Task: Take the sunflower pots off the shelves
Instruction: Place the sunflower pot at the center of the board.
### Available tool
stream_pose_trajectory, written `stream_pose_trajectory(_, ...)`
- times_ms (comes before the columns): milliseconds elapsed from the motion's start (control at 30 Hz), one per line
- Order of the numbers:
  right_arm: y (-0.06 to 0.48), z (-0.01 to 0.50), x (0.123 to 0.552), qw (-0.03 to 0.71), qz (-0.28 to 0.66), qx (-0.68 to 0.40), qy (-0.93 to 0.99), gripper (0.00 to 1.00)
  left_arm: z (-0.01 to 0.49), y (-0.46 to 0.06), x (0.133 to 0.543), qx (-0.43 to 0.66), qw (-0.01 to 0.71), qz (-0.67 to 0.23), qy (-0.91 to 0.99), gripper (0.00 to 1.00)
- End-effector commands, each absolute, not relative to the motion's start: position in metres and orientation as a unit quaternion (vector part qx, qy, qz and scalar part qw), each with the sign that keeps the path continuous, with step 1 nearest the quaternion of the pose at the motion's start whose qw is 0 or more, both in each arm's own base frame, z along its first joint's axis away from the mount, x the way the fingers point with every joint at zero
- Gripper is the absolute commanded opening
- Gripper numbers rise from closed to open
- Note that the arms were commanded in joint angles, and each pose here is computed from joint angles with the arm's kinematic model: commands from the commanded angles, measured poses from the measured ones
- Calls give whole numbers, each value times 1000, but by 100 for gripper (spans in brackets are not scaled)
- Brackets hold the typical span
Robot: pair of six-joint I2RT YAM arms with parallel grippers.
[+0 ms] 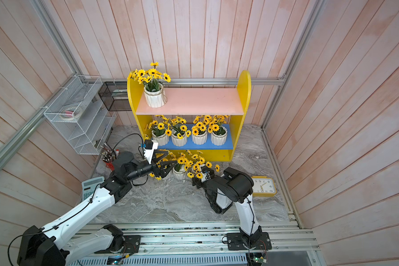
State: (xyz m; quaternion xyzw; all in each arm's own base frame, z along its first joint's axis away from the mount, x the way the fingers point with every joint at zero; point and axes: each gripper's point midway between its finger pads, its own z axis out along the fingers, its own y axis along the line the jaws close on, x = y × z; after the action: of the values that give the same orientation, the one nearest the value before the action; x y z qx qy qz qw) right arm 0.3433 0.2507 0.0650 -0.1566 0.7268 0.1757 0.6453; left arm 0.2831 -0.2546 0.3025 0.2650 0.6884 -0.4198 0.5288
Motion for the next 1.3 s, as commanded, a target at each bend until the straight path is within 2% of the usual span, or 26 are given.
stream_pose_trajectory(0, 252, 87, 351, 688, 189, -130, 688, 0, 317, -253, 283, 271, 550, -409, 676, 100)
stream_pose_trajectory(167, 255, 79, 348, 684, 179, -140, 694, 0, 315, -255, 285, 270, 545, -411, 679, 100)
stream_pose_trajectory(200, 254, 77, 347, 683, 175, -141, 695, 5, 315, -255, 285, 269, 543, -411, 680, 100)
stream_pose_trajectory(333, 253, 71, 343, 675, 176, -144, 702, 52, 314, -255, 284, 270, 542, -414, 680, 100)
stream_pose_trajectory(433, 252, 69, 341, 672, 177, -139, 705, 81, 314, -256, 283, 270, 542, -415, 679, 100)
stream_pose_trajectory(500, 252, 71, 341, 674, 175, -138, 704, 95, 314, -257, 282, 271, 539, -416, 680, 100)
stream_pose_trajectory(633, 251, 73, 339, 671, 172, -146, 706, 98, 314, -257, 281, 272, 539, -415, 681, 100)
stream_pose_trajectory(1267, 239, 74, 298, 645, 185, -152, 726, 98, 327, -246, 262, 259, 545, -419, 678, 100)
